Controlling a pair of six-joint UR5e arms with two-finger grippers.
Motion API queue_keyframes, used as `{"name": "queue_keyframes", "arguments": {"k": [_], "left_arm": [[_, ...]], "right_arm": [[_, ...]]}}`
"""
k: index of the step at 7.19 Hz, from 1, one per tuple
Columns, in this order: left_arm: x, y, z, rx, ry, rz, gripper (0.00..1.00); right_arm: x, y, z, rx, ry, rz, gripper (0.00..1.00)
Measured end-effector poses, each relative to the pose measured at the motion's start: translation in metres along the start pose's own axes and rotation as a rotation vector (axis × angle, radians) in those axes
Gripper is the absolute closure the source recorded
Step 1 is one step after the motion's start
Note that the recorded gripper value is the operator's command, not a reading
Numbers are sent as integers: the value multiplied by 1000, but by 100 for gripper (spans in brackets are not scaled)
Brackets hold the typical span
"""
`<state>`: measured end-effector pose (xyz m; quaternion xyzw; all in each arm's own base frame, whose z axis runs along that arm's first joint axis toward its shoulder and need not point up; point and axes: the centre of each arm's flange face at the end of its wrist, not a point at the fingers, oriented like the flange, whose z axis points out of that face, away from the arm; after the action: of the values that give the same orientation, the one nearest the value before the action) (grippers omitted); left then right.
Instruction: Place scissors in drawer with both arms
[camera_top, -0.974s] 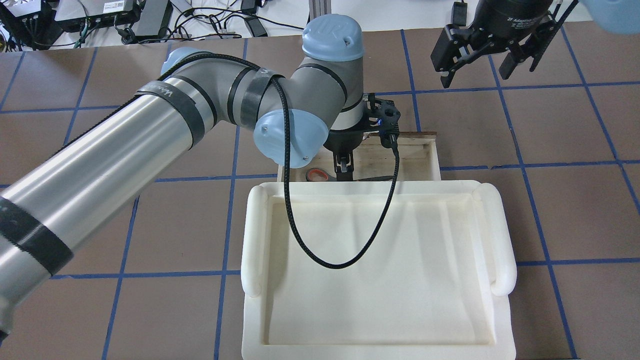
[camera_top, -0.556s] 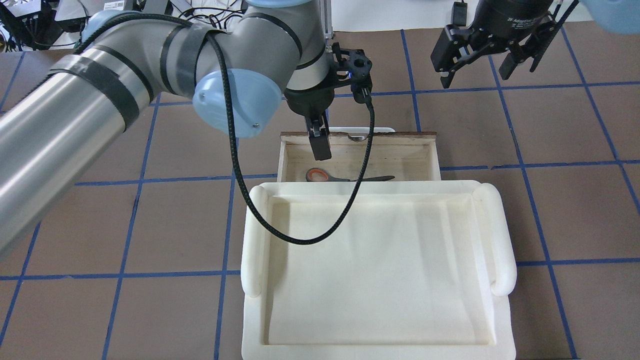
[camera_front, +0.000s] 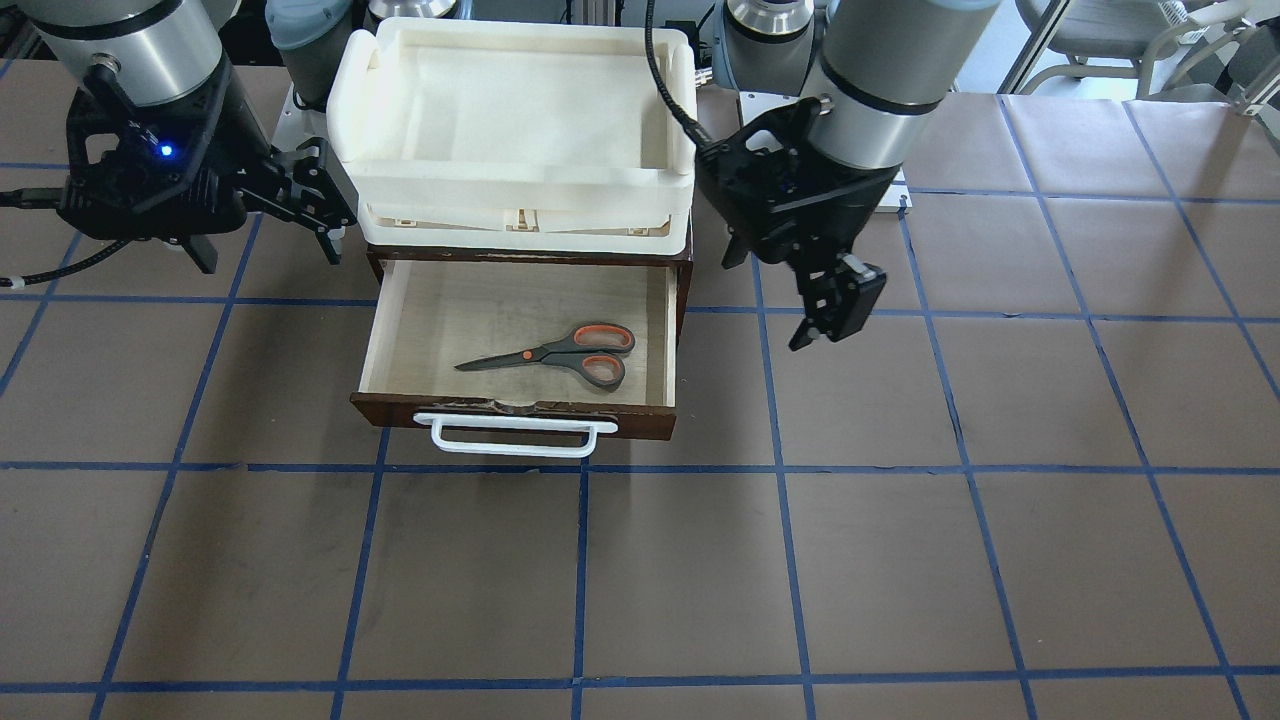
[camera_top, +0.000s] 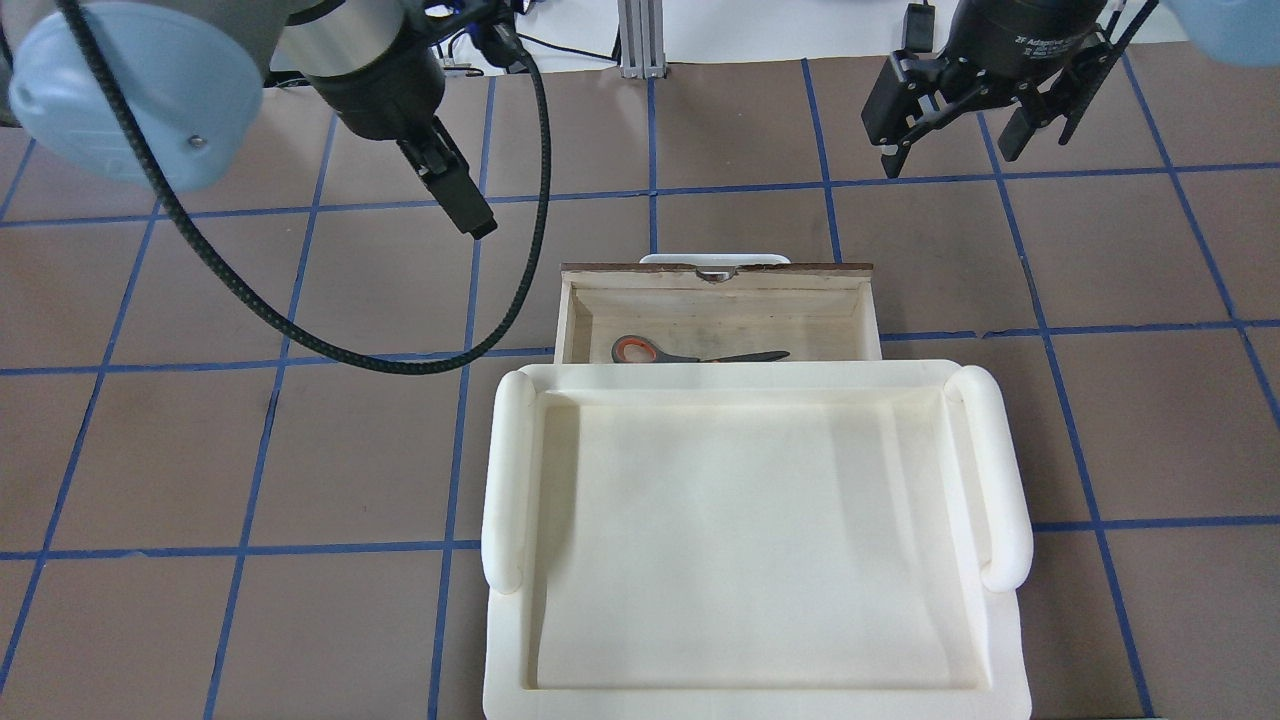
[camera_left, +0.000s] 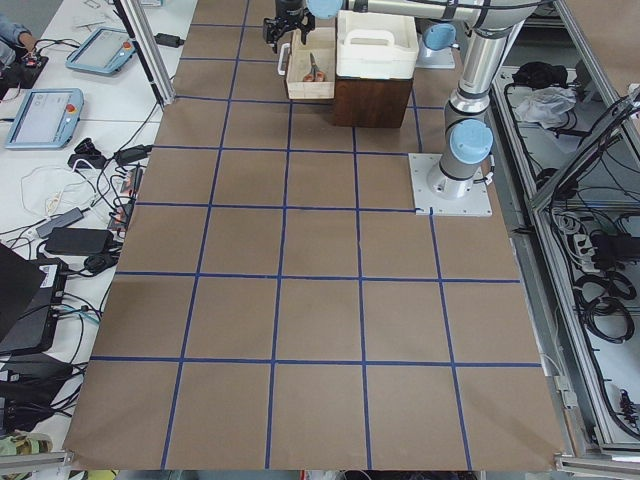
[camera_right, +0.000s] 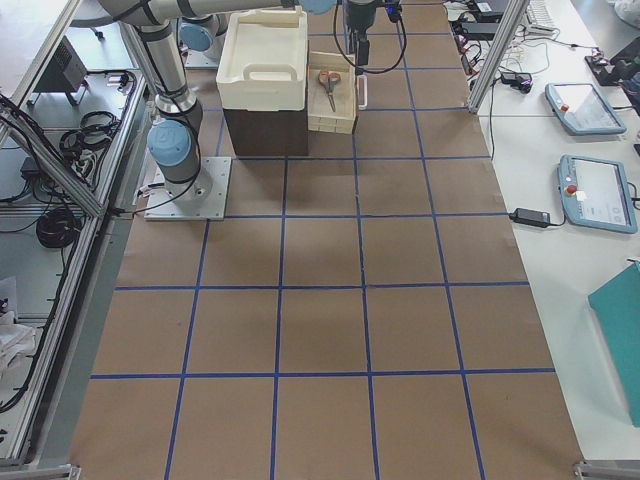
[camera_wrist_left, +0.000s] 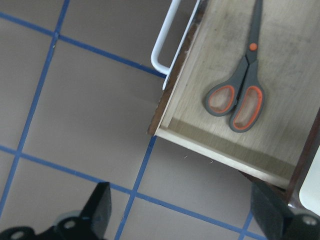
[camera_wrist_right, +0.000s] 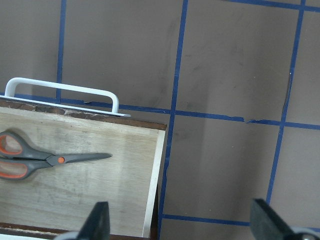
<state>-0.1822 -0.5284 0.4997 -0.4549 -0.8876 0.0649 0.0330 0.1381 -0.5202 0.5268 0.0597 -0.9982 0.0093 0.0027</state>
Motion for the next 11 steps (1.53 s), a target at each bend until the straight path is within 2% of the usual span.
{"name": "queue_keyframes", "arguments": {"k": [2,3,4,5,7,9,11], "left_arm": [[-47,52,-14,-5,-20,-289,0],[-52,64,-16,-14,-18,-490,1],[-52,70,-17,-25,-26,-649,1],[-49,69,-16,-38,-38,-755,1],[-16,43,-14,-59,-80,-878,1],[21,17,-12,-69,-127,-905,1],[34,13,-18,-59,-132,-907,0]], "right_arm": [[0,1,1,-8,-1,-1,0],[0,1,1,-9,-1,0,0],[0,1,2,-9,-1,0,0],[0,1,2,-9,-1,0,0],[0,1,1,-9,-1,0,0],[-1,1,1,-11,-2,0,0],[-2,2,3,-21,-3,-1,0]]}}
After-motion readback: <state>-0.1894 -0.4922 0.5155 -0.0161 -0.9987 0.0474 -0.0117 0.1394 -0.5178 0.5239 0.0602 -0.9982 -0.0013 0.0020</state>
